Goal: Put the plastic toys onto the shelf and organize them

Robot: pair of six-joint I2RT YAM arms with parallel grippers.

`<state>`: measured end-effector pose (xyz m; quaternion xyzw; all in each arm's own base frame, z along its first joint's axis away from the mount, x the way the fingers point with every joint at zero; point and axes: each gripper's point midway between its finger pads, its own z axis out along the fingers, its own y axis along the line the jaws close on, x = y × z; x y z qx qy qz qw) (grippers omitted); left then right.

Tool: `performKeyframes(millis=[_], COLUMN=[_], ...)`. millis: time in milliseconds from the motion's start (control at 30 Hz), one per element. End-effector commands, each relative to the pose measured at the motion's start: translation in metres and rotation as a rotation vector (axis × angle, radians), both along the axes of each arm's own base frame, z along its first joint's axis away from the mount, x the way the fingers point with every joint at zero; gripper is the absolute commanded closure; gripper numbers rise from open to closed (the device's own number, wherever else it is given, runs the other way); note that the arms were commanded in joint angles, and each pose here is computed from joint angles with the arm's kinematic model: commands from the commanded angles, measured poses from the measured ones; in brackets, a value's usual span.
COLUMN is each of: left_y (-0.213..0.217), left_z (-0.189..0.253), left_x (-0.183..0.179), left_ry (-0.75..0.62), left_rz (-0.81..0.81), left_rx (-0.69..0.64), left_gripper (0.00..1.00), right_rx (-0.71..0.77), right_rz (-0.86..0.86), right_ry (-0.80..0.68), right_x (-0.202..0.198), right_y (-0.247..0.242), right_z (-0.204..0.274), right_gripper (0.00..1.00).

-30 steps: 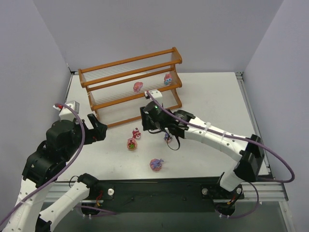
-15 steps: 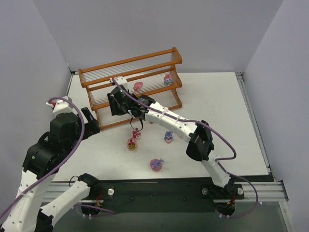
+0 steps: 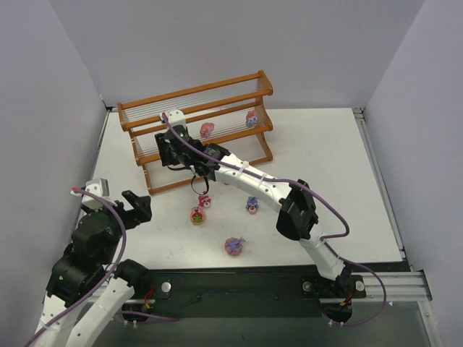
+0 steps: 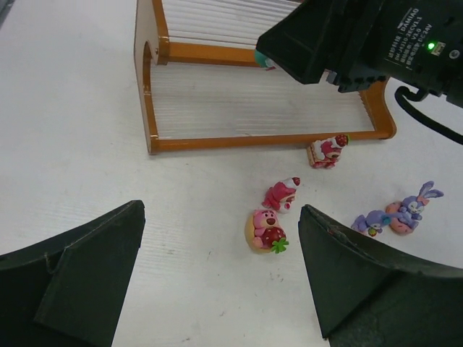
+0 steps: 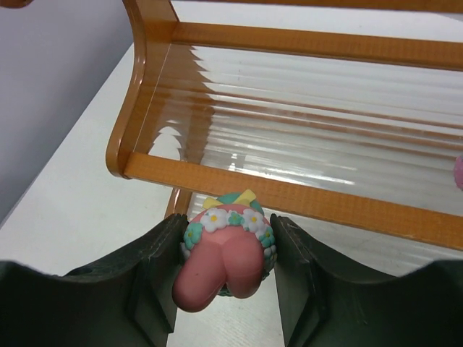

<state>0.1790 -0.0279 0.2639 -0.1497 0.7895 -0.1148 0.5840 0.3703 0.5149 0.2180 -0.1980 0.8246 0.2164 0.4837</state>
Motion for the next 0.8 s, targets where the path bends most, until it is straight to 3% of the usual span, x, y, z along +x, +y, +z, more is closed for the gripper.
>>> performKeyframes(millis=[0, 100, 267, 400, 767], left_y=[-0.010, -0.001, 0.027, 0.047, 0.030], left_z=[0.031, 0.025, 0.021, 0.014, -0.001], left_x=[0.011, 0.008, -0.005, -0.005, 0.010], left_ry=[-0.241, -0.289, -0.299, -0.275, -0.173], left_rz=[-0.066, -0.033, 0.110, 0.218, 0.151], left_rx=[-0.025, 0.002, -0.070, -0.018, 0.034], left_gripper=[0.03, 0.03, 0.03, 0.03, 0.03], right_rx=[0.037, 0.044, 0.064, 0.071, 0.090], right_rz=[-0.030, -0.028, -0.035, -0.065, -0.208], right_ry=[-0.132, -0.188, -0.228, -0.224, -0.169], right_x=[0.024, 0.029, 0.042, 0.050, 0.060], right_y=[0.005, 0.011, 0.023, 0.018, 0.005], right_z=[0.020, 0.030, 0.035, 0.032, 0.018], right_gripper=[1.00, 1.00, 1.00, 1.00, 0.99])
